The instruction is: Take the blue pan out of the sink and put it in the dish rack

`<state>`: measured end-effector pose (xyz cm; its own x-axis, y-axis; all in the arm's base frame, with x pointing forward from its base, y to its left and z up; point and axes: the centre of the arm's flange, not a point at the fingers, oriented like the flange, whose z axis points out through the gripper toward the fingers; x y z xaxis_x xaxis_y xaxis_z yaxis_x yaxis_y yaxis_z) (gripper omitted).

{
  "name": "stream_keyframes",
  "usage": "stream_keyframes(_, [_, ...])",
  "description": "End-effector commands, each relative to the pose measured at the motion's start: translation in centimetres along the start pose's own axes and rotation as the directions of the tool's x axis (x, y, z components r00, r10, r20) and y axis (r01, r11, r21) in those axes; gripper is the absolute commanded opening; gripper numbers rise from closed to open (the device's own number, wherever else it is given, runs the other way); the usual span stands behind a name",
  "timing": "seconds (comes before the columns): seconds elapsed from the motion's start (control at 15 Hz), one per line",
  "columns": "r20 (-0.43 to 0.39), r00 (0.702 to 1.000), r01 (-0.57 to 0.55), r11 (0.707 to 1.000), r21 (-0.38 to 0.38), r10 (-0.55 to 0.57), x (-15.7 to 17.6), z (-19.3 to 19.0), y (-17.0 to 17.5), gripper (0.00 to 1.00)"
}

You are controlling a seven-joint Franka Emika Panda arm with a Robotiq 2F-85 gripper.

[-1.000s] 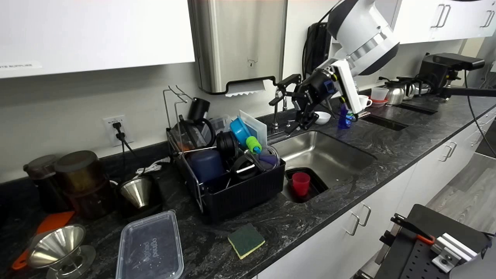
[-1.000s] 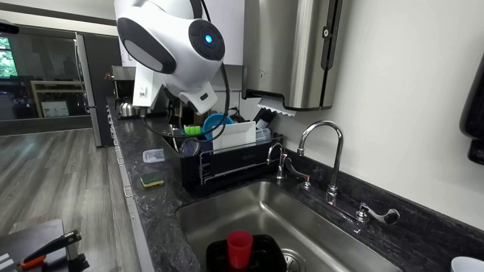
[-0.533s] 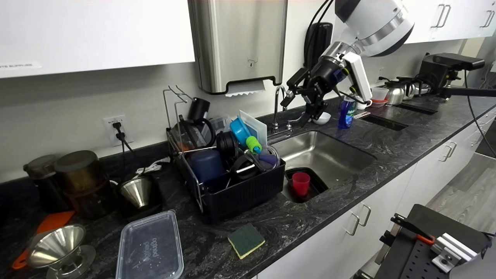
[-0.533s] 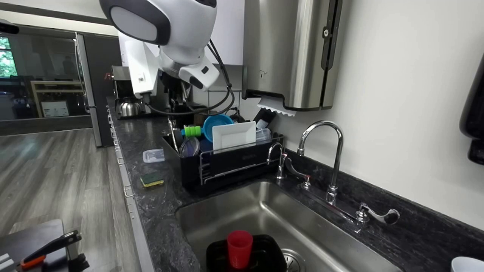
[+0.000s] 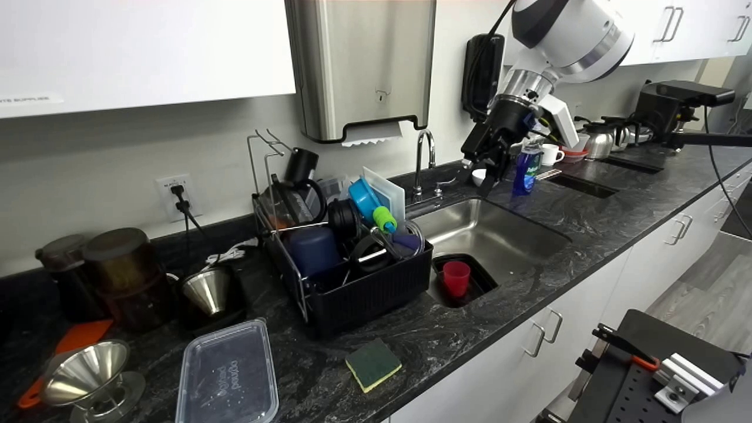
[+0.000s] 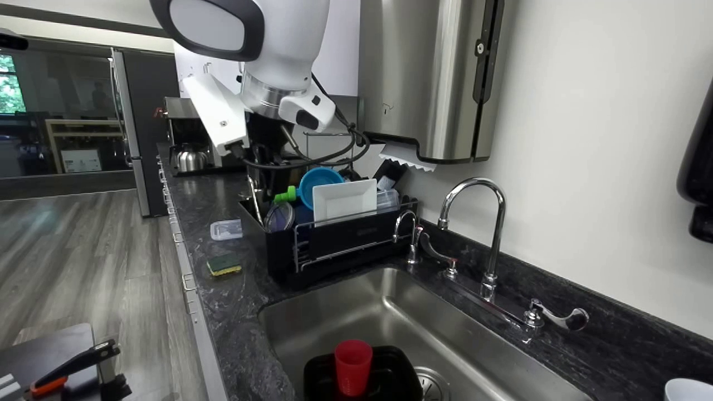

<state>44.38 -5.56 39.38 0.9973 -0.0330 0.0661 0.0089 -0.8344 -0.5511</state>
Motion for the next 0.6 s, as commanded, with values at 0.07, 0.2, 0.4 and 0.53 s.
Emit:
stream_keyframes(0.07, [0.043,0.996,0.086,0.994,-0.069,-0.083,1.0,-0.8,3.3,1.00])
stream_keyframes(0.2, [0.066,0.991,0.121,0.987,-0.109,-0.114,1.5,-1.2,4.7,1.00])
stream_keyframes(0.4, [0.110,0.981,0.175,0.971,-0.162,-0.158,2.1,-1.0,6.2,1.00])
stream_keyframes(0.53, [0.137,0.973,0.207,0.962,-0.180,-0.184,2.4,-0.4,6.9,1.00])
